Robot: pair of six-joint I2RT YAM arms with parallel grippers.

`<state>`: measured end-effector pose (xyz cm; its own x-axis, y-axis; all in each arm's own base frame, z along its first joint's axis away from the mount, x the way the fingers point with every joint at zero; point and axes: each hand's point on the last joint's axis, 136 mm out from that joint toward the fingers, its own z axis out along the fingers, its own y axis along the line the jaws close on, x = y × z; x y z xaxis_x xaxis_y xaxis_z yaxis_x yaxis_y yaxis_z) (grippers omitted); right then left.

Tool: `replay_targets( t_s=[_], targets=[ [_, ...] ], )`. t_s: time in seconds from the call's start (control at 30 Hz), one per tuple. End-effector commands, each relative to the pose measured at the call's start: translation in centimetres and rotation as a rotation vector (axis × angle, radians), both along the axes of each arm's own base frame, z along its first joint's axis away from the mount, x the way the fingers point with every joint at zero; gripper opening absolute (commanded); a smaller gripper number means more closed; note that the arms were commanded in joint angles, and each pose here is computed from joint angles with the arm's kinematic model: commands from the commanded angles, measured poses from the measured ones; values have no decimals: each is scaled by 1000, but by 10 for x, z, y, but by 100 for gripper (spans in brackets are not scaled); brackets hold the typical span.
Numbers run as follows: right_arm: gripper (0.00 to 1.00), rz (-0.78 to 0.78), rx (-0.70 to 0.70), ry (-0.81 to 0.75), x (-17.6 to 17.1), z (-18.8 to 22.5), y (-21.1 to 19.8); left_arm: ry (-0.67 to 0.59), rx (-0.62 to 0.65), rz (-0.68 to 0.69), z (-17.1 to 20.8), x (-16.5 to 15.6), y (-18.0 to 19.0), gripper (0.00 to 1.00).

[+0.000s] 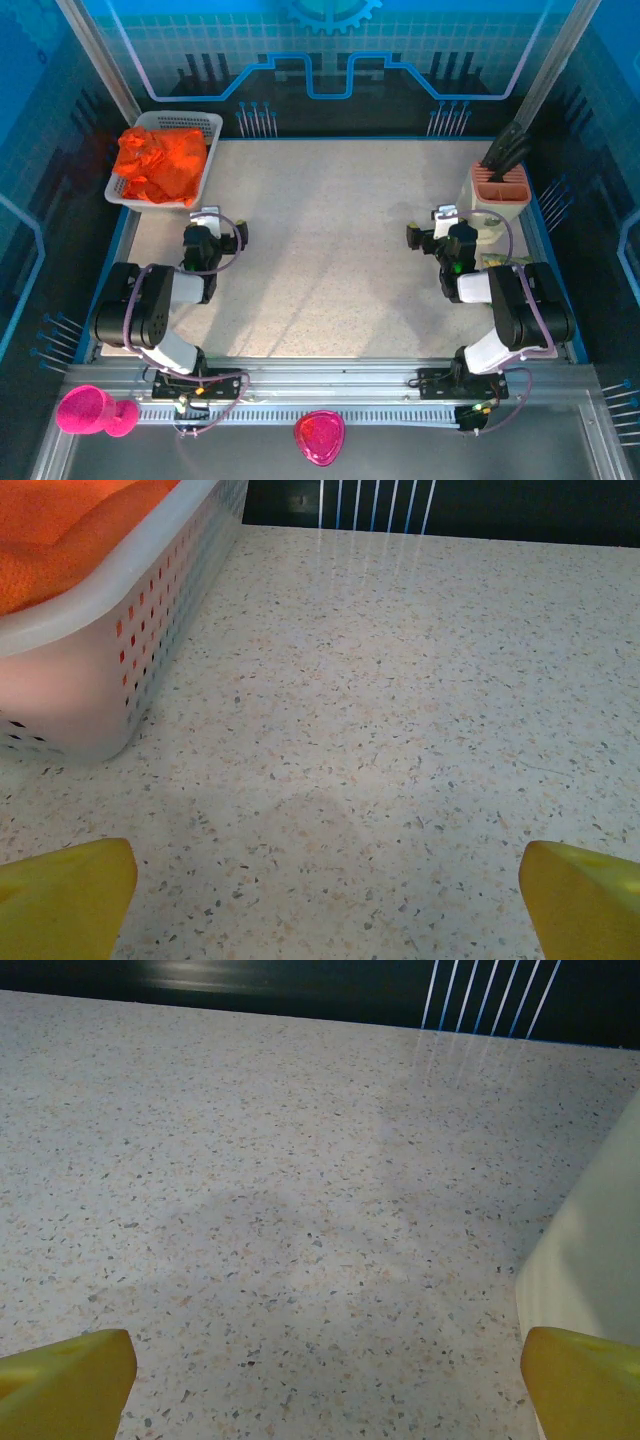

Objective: Fold and stack the t-shirts

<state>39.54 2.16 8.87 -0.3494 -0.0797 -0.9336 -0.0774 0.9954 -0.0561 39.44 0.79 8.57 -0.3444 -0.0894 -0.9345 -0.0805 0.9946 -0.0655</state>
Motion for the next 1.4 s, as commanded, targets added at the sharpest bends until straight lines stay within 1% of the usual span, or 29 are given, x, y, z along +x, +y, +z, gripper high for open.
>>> replay_targets(
  t_s=[0.0,1.13,1.17,1.23,1.37],
  targets=[
    [100,5,-5,-30,4,10,3,-31,-13,-18,10,4,-5,99],
    [100,6,-5,-31,4,10,3,-30,-13,-18,10,3,-5,99],
    [100,0,-7,-32,4,10,2,-30,-11,-14,10,3,-4,99],
    [100,-34,-11,-40,3,11,-3,-42,-13,40,13,2,4,99],
    [100,-95,-17,-61,-1,23,-11,-74,6,93,35,-10,11,99]
  ],
)
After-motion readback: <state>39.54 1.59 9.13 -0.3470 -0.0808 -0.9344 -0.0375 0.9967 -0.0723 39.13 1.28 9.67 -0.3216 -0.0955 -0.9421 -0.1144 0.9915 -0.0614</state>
